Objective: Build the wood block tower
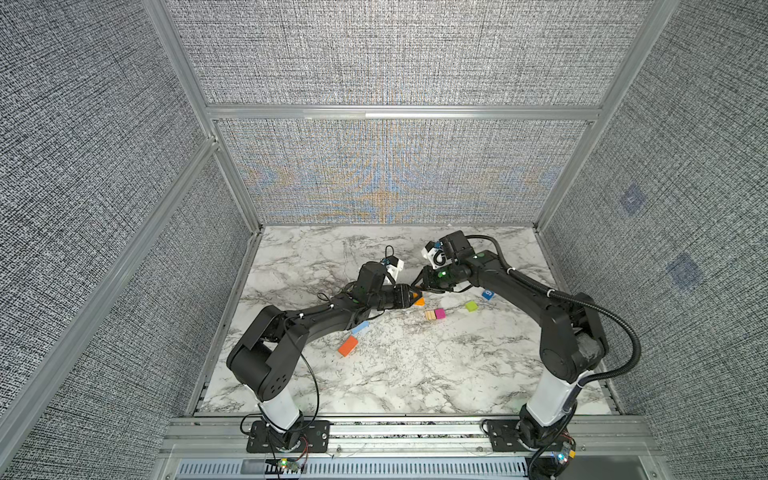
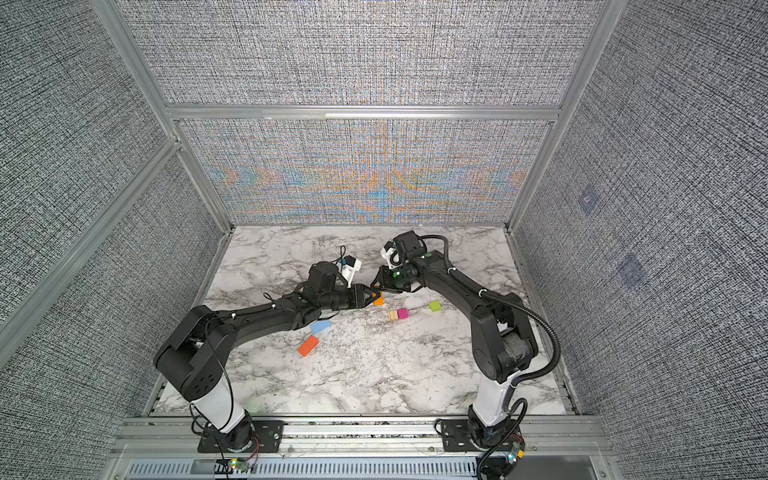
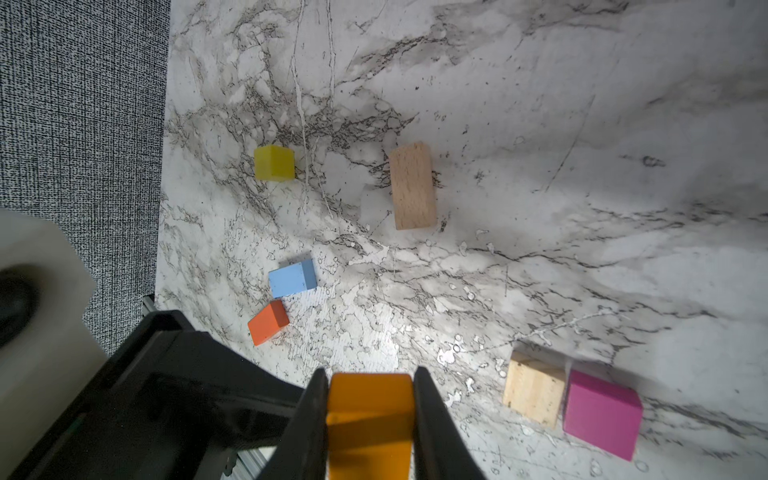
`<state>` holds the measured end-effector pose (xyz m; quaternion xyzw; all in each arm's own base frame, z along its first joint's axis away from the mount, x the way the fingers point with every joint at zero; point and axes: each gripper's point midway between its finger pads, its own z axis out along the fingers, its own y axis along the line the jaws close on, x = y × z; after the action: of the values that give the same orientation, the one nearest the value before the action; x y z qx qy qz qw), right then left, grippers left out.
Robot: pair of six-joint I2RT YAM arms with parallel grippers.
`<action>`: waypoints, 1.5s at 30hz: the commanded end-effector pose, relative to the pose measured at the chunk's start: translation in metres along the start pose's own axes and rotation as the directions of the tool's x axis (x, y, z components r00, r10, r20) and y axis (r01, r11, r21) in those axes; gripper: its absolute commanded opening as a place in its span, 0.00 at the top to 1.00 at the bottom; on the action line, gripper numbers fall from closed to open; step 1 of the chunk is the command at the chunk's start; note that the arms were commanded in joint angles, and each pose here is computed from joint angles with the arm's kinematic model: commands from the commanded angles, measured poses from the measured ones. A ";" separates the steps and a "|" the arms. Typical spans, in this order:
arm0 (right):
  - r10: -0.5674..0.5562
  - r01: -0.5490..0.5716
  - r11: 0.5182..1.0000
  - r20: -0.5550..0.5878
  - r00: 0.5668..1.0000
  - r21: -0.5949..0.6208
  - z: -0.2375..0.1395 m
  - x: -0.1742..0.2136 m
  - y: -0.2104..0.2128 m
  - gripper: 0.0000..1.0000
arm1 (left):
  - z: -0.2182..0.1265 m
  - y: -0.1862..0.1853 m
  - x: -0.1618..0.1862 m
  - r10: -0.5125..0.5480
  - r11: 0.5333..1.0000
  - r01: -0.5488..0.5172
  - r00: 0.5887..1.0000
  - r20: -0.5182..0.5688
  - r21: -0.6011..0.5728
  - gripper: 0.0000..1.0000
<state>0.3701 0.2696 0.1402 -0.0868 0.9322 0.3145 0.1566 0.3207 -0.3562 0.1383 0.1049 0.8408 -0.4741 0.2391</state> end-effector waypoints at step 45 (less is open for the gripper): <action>0.203 -0.238 0.958 0.207 0.957 0.162 -0.039 0.018 -0.109 0.35 | -0.001 0.024 -0.003 -0.098 0.878 0.069 0.995 -0.036 -0.474 0.86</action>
<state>0.3647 0.1659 0.0988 0.0493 0.9470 0.2523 0.1926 0.3317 -0.3552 0.1333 0.0449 0.9259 -0.3082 0.2138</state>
